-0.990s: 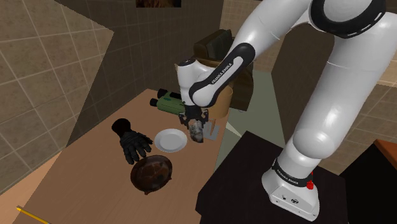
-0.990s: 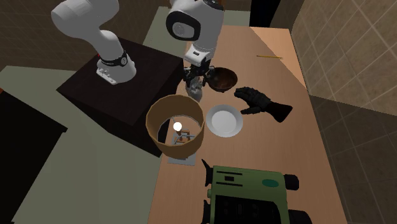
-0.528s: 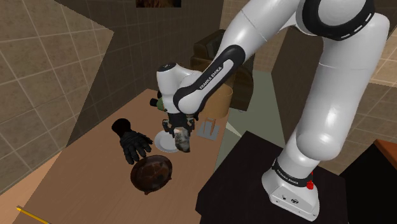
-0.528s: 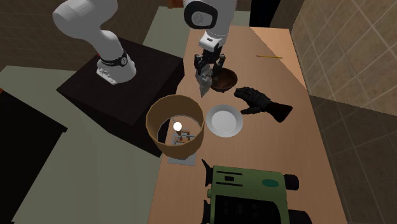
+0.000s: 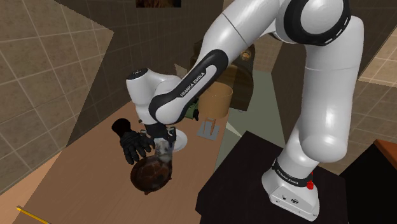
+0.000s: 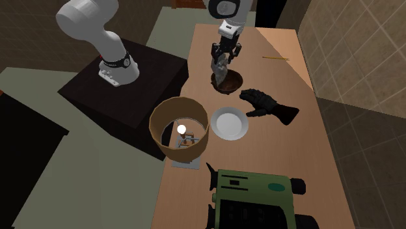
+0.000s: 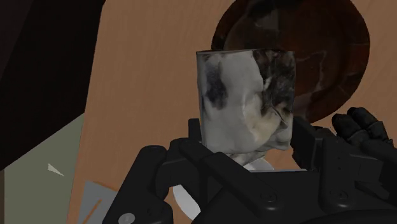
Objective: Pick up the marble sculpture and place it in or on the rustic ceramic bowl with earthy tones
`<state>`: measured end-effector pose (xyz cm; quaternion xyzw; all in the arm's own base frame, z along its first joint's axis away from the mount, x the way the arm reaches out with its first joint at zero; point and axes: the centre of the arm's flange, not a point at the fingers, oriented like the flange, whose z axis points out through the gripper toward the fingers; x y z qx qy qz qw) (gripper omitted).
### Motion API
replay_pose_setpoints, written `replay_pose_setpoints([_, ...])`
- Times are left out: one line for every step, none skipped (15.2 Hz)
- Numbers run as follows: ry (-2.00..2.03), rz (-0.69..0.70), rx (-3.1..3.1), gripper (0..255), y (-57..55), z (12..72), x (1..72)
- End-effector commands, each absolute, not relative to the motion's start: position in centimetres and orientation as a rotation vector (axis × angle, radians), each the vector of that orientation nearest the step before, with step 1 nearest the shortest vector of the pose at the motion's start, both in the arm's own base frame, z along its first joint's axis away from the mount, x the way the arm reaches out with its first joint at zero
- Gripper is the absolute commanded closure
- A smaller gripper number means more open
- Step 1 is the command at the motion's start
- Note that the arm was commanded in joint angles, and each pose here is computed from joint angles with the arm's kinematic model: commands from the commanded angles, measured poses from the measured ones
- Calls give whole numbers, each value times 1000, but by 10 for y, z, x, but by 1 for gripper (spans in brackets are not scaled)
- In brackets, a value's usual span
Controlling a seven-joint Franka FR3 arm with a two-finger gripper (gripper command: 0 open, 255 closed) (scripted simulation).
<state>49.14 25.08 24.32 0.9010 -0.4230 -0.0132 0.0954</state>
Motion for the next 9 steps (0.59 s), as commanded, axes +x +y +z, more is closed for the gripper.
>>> replay_pose_setpoints([-1256, -39, 2670, 255, 277, 241, 496])
replay_pose_setpoints([-1256, -39, 2670, 255, 290, 241, 499])
replay_pose_setpoints([-1256, -39, 2670, 255, 303, 241, 501])
replay_pose_setpoints([-1256, -39, 2670, 255, 319, 240, 504])
replay_pose_setpoints([-1256, -39, 2670, 255, 319, 235, 504])
replay_pose_setpoints([-1256, -39, 2670, 255, 319, 230, 504])
replay_pose_setpoints([-1256, -39, 2670, 255, 319, 225, 504])
replay_pose_setpoints([-1256, -39, 2670, 255, 319, 219, 504])
replay_pose_setpoints([-1256, -39, 2670, 255, 319, 214, 504])
